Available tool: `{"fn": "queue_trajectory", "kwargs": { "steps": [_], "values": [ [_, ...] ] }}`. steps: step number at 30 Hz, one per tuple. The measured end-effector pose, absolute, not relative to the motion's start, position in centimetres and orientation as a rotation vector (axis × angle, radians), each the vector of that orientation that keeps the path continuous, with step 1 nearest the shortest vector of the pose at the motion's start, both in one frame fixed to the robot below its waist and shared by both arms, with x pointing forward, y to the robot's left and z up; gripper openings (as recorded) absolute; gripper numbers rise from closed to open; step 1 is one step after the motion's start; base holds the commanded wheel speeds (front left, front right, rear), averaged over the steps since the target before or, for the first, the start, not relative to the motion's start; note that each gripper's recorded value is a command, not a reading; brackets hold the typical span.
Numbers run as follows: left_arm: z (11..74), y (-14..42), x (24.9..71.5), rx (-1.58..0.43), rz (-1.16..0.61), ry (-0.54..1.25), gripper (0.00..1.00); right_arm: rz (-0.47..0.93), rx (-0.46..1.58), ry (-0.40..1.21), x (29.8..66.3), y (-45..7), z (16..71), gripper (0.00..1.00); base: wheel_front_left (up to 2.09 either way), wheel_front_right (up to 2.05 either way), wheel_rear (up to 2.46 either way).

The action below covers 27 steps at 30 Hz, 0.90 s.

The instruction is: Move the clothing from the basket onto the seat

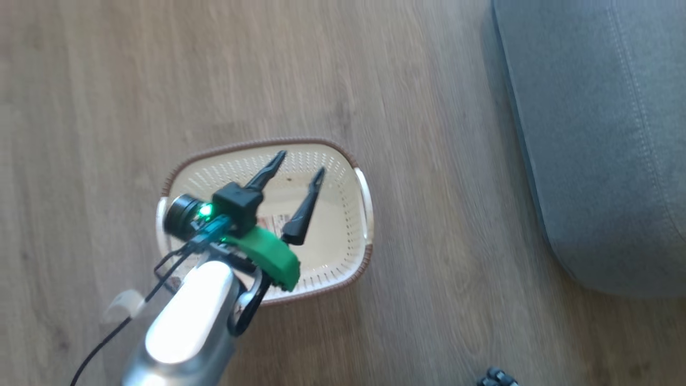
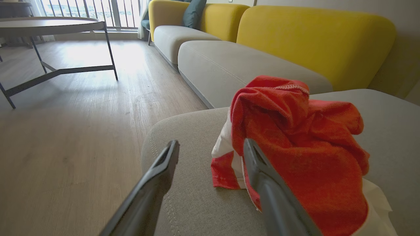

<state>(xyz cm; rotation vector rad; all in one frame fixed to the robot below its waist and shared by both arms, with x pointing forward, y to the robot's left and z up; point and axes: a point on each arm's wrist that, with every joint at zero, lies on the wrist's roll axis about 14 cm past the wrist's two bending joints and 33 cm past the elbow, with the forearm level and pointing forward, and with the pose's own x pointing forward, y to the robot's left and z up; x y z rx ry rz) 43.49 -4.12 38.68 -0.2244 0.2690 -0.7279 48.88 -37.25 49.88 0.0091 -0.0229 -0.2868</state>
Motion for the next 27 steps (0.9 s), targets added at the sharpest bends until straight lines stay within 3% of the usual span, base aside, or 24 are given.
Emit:
{"fn": "queue_trajectory", "kwargs": {
  "steps": [11,27],
  "values": [
    [42.0,4.5,43.1,-0.198,-0.439,0.195,1.00,-0.106,0.137,-0.089,47.9,-29.0,51.5,1.00,0.00,0.00,0.00],
    [46.4,15.1,39.0,-0.186,-0.115,0.066,1.00,0.138,0.253,-0.038,44.5,-18.0,50.4,1.00,0.00,0.00,0.00]
  ]
}}
